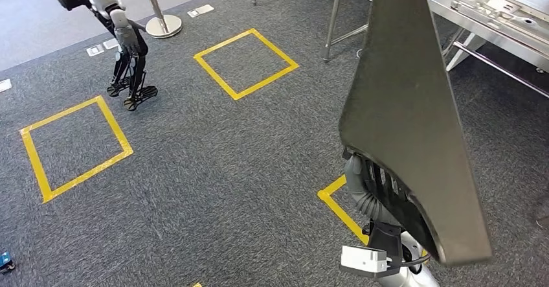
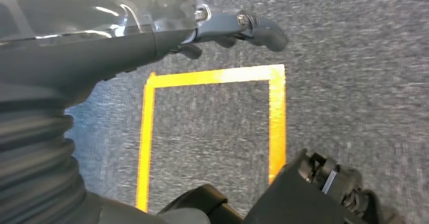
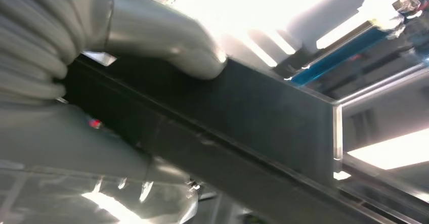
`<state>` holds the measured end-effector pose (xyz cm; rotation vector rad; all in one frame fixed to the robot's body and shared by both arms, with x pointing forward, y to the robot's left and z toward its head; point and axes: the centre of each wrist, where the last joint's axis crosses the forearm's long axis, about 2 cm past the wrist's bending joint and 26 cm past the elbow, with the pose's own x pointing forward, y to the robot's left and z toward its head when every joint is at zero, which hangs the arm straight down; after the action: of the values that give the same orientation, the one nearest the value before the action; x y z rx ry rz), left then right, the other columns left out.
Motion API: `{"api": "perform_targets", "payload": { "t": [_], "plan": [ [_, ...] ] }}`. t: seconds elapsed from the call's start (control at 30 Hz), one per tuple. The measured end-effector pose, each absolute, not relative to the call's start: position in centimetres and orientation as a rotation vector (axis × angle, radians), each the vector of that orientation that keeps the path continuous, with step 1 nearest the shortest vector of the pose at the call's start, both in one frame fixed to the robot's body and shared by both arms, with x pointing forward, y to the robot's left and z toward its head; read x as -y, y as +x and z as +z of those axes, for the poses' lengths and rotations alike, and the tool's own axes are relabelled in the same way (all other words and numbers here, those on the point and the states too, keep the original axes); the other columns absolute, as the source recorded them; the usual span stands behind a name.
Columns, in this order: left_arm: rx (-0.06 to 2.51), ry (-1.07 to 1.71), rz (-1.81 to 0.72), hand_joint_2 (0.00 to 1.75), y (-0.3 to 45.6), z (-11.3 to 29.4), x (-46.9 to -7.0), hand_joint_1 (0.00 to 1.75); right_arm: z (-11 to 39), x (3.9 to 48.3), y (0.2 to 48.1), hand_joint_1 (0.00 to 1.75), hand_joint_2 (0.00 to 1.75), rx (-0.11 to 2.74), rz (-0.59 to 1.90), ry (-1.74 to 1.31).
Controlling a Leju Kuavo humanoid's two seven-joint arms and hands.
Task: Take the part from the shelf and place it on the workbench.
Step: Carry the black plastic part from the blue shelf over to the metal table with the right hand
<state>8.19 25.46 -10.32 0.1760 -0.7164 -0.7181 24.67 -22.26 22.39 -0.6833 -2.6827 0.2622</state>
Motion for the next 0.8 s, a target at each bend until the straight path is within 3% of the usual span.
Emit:
{"api": "perform_targets", "payload": {
  "t": [0.8],
  "plan": [
    [0.675, 0.174, -0.707, 1.75, 7.82, -10.33, -24.72, 0.0, 22.86, 22.68, 25.06, 1.68, 1.75, 2.685, 0.321, -0.739]
  ]
}}
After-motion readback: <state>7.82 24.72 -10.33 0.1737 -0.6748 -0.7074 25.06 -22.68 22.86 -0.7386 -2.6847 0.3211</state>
